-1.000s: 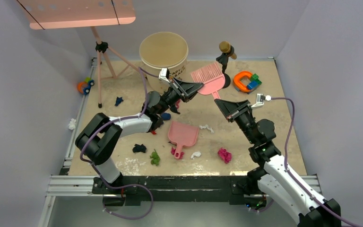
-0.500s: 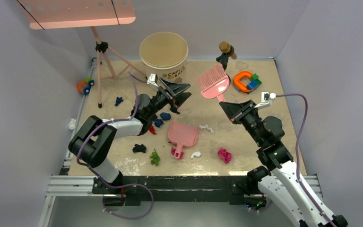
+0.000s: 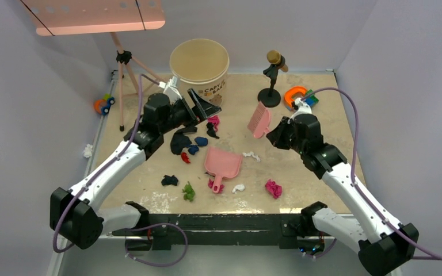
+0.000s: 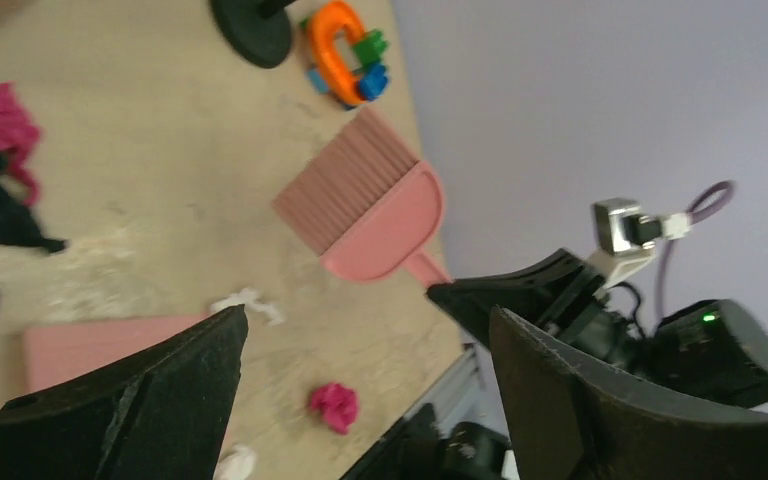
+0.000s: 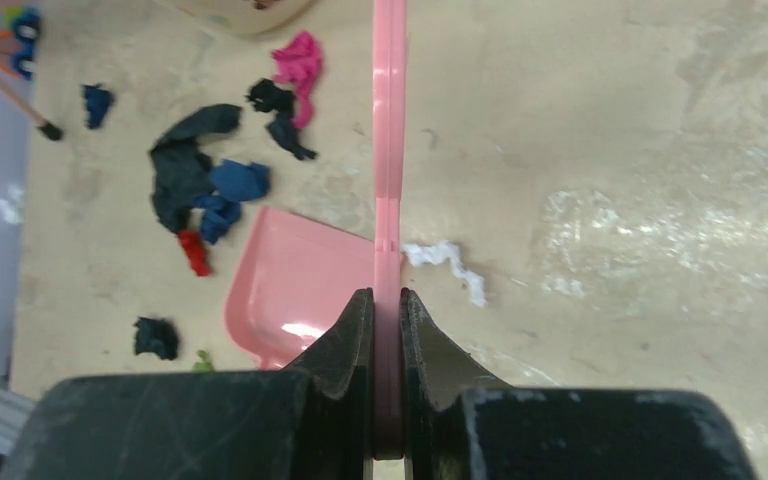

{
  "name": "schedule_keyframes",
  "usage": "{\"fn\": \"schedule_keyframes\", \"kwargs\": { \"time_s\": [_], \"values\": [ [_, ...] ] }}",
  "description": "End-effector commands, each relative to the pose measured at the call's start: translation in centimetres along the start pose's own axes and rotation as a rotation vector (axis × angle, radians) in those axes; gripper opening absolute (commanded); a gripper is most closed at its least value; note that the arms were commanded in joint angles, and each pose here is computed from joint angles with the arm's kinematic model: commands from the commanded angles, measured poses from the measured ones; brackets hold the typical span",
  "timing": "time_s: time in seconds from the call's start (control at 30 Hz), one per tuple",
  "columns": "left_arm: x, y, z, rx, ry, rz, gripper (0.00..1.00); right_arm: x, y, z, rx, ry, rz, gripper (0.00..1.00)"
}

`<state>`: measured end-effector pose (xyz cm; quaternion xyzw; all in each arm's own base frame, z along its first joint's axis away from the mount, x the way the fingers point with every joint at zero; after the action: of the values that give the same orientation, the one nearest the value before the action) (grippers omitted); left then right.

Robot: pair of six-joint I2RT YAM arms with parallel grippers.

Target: Sweep away the paper scraps from the table

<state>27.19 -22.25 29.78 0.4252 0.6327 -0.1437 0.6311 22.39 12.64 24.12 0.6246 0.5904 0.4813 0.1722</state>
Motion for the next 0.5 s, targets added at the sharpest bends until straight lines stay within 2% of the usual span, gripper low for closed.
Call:
{"fn": "schedule_keyframes", "kwargs": {
  "time_s": [0.0,0.1,0.17,0.37,0.47],
  "values": [
    [4.4,-2.1,-4.5,0.210,0.474,0.265,0.94,-0.9,2.6,-0.7,-0.015,-0.161,-0.071,0.00],
    [4.8,-4.5,-5.5,0.309,0.585,0.423,0.95,-1.6,3.1,-0.7,0.016,-0.272,-0.057,0.00],
    [5.0,-6.6,-5.7,0.364,0.612,0.472,0.95,-1.7,3.3,-0.6,0.032,-0.305,-0.043,0.00],
    [6.7,-9.7,-6.6,0.430,0.682,0.545,0.90,0.2,2.6,0.2,0.146,-0.187,-0.001,0.00],
    [7.2,-10.8,-6.7,0.457,0.684,0.575,0.89,0.0,2.3,0.6,0.183,-0.210,0.016,0.00]
  ]
}}
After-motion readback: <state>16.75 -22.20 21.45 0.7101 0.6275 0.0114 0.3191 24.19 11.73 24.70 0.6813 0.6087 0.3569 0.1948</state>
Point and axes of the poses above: each gripper's point midway between its finger pads, its own z axis out along the fingers, its own x axis along the line the jaws close on, y = z × x, the point moved 6 cm from there along -z, back along the fingers, and after that the axes turned 6 degrees about -z, right-handed, at the moved point
